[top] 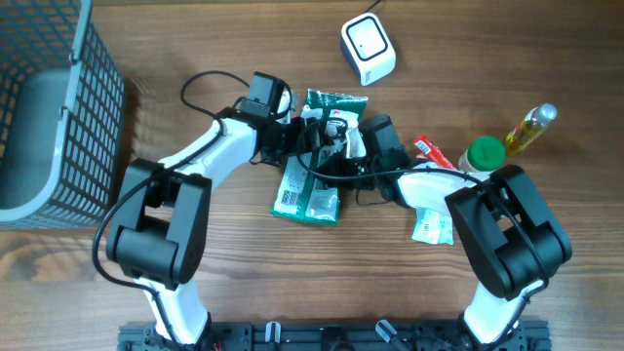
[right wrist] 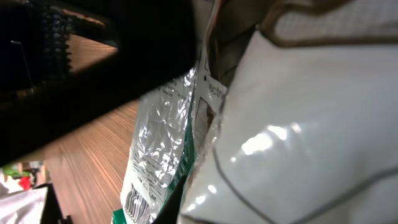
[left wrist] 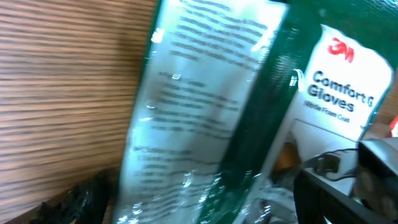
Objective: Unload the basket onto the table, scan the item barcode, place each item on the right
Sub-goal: 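Release the left gripper and pull it back left, then lift the glove package with the right gripper up to the white scanner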
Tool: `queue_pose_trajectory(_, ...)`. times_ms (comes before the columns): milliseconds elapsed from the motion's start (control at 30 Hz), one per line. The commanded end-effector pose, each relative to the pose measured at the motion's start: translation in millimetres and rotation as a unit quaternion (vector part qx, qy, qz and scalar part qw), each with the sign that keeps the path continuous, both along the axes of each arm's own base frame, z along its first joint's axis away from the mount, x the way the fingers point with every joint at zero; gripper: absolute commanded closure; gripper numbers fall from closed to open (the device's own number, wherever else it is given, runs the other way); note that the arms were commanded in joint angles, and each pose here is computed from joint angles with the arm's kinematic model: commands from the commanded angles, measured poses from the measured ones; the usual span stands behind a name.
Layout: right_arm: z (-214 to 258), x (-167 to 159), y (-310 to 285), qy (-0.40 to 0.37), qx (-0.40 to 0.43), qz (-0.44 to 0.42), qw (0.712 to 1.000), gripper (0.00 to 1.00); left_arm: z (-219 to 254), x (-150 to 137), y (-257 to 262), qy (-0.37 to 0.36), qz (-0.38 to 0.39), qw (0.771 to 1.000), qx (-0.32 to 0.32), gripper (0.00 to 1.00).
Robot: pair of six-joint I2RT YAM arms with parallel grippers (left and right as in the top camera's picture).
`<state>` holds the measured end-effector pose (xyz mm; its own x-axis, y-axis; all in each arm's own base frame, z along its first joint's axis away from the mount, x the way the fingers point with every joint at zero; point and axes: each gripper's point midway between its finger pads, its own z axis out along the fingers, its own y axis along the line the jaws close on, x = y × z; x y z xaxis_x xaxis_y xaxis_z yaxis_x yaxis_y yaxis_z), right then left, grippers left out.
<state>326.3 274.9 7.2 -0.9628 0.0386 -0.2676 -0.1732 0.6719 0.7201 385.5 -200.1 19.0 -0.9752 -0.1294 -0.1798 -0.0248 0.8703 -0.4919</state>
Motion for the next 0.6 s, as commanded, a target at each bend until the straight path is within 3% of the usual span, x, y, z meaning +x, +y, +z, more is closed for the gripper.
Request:
queue_pose_trajectory(0,-11.4,-2.5,-2.5,-0.016,-0.019,0.018,1.0,0.96,-5.3,10.6,60.6,0.0,0.06,0.997,0.05,0.09)
queue_pose_trajectory(200,-9.0,-6.2,0.5,-0.01,-0.007,0.027,1.0,0.96,30.5,44.6,118.7,-0.056,0.14,0.988,0.035,0.08)
queue_pose_trajectory(233,-5.7,-8.1,3.9,-0.009,0.004,0.035,0.999,0.96,29.9,45.0,123.7,-0.055,0.146,0.987,0.036,0.0)
queue_pose_trajectory(367,2.1,-3.3,8.3,-0.029,0.015,0.044,0.998,0.96,25.5,37.0,128.1,-0.035,0.15,0.987,0.04,0.0)
queue_pose_trajectory(567,93.2,12.5,27.6,-0.148,0.049,0.12,0.98,0.95,25.5,37.1,128.1,-0.035,0.15,0.987,0.04,0.0)
